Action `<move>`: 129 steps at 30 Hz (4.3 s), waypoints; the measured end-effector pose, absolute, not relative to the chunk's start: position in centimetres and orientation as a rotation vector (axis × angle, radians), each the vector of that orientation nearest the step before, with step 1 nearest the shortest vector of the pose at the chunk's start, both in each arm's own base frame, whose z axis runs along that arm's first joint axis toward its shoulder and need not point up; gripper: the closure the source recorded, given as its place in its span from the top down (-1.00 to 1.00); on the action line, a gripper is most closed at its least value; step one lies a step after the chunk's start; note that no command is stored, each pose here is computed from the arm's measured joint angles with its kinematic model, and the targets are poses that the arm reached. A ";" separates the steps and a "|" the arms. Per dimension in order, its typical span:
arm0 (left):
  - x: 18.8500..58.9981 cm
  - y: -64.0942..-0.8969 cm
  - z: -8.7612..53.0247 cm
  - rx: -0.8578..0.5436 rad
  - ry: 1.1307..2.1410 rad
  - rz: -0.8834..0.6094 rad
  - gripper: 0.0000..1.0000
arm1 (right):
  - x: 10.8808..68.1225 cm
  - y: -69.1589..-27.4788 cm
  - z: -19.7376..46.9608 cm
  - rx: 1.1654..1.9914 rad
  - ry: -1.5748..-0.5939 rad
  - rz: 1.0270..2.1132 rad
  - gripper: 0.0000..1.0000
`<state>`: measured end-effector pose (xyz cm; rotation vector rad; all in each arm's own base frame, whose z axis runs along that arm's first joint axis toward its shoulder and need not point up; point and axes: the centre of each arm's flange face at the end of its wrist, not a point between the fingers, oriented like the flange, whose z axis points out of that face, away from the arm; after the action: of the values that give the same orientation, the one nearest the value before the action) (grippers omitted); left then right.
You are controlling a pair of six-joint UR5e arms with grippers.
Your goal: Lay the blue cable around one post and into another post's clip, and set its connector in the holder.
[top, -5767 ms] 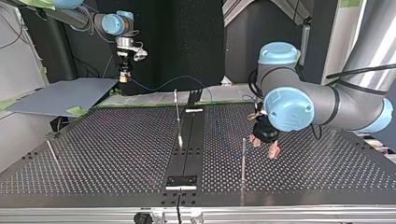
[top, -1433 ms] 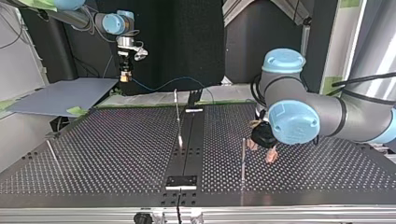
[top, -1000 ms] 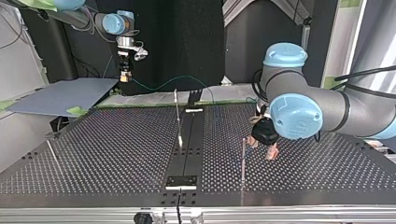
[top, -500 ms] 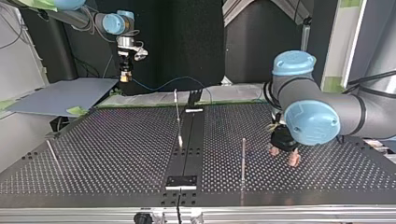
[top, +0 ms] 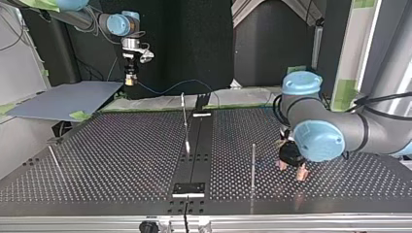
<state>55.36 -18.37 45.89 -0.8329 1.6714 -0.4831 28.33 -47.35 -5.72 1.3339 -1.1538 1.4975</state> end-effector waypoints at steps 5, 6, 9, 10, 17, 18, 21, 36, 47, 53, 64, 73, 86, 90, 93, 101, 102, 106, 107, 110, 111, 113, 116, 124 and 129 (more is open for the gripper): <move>56.3 -18.1 45.4 -0.843 1.677 -0.478 1.00 | 28.3 -47.3 -5.7 1.334 -1.154 1.497 -1.00; 56.4 -18.0 45.3 -0.848 1.676 -0.474 1.00 | 28.3 -47.3 -5.7 1.334 -1.154 1.497 -1.00; 56.4 -17.9 45.1 -0.858 1.675 -0.458 1.00 | 28.3 -47.3 -5.8 1.335 -1.154 1.497 -1.00; 56.4 -17.8 45.0 -0.860 1.674 -0.455 1.00 | 28.3 -47.3 -5.8 1.335 -1.154 1.497 -1.00; 57.1 -18.1 43.8 -0.842 1.695 -0.460 1.00 | 28.3 -47.3 -5.8 1.335 -1.155 1.498 -1.00; 57.3 -18.3 43.5 -0.834 1.706 -0.464 1.00 | 28.3 -47.3 -5.8 1.335 -1.155 1.498 -1.00; 57.4 -19.0 42.9 -0.814 1.728 -0.478 1.00 | 28.3 -47.3 -5.8 1.335 -1.155 1.498 -1.00; 55.8 -20.8 42.8 -0.820 1.791 -0.510 1.00 | 28.3 -47.3 -5.8 1.336 -1.154 1.498 -1.00; 55.0 -21.9 41.7 -0.871 1.835 -0.653 1.00 | 28.3 -47.3 -5.8 1.335 -1.154 1.499 -1.00; 54.5 -21.5 43.4 -0.914 1.790 -0.731 1.00 | 28.3 -47.3 -5.8 1.335 -1.154 1.499 -1.00; 54.1 -20.6 44.3 -0.947 1.739 -0.672 1.00 | 28.3 -47.3 -5.8 1.334 -1.155 1.500 -1.00; 53.6 -20.8 44.6 -0.929 1.747 -0.650 1.00 | 28.3 -47.3 -5.8 1.333 -1.155 1.501 -1.00; 52.2 -21.5 43.5 -0.903 1.788 -0.650 1.00 | 28.2 -47.4 -5.8 1.331 -1.158 1.501 -1.00; 51.7 -22.1 43.9 -0.879 1.792 -0.680 1.00 | 28.2 -47.4 -5.8 1.330 -1.160 1.502 -1.00; 51.4 -22.3 44.5 -0.869 1.783 -0.696 1.00 | 28.2 -47.4 -5.7 1.329 -1.160 1.502 -1.00; 51.0 -22.5 44.9 -0.863 1.779 -0.699 1.00 | 28.2 -47.4 -5.7 1.329 -1.160 1.502 -1.00; 51.0 -22.5 44.9 -0.864 1.779 -0.696 1.00 | 28.2 -47.5 -5.7 1.329 -1.160 1.502 -1.00; 50.6 -22.6 45.2 -0.862 1.777 -0.673 1.00 | 28.1 -47.5 -5.7 1.329 -1.161 1.501 -1.00; 50.4 -22.5 45.3 -0.862 1.776 -0.664 1.00 | 28.1 -47.5 -5.7 1.328 -1.161 1.501 -1.00; 49.9 -22.6 45.6 -0.857 1.774 -0.655 1.00 | 28.1 -47.5 -5.7 1.329 -1.161 1.501 -1.00; 49.7 -22.6 45.6 -0.854 1.776 -0.656 1.00 | 28.1 -47.5 -5.7 1.328 -1.161 1.501 -1.00; 49.4 -22.9 45.5 -0.848 1.785 -0.661 1.00 | 28.1 -47.5 -5.7 1.328 -1.161 1.501 -1.00; 49.0 -23.2 45.1 -0.839 1.800 -0.672 1.00 | 28.1 -47.5 -5.7 1.328 -1.161 1.501 -1.00; 48.4 -24.7 44.3 -0.806 1.837 -0.758 1.00 | 28.1 -47.5 -5.7 1.328 -1.161 1.501 -1.00; 47.9 -24.7 45.1 -0.808 1.825 -0.789 1.00 | 28.1 -47.5 -5.7 1.327 -1.161 1.503 -1.00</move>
<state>47.89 -24.72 45.13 -0.8085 1.8254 -0.7886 28.13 -47.49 -5.72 1.3267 -1.1609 1.5026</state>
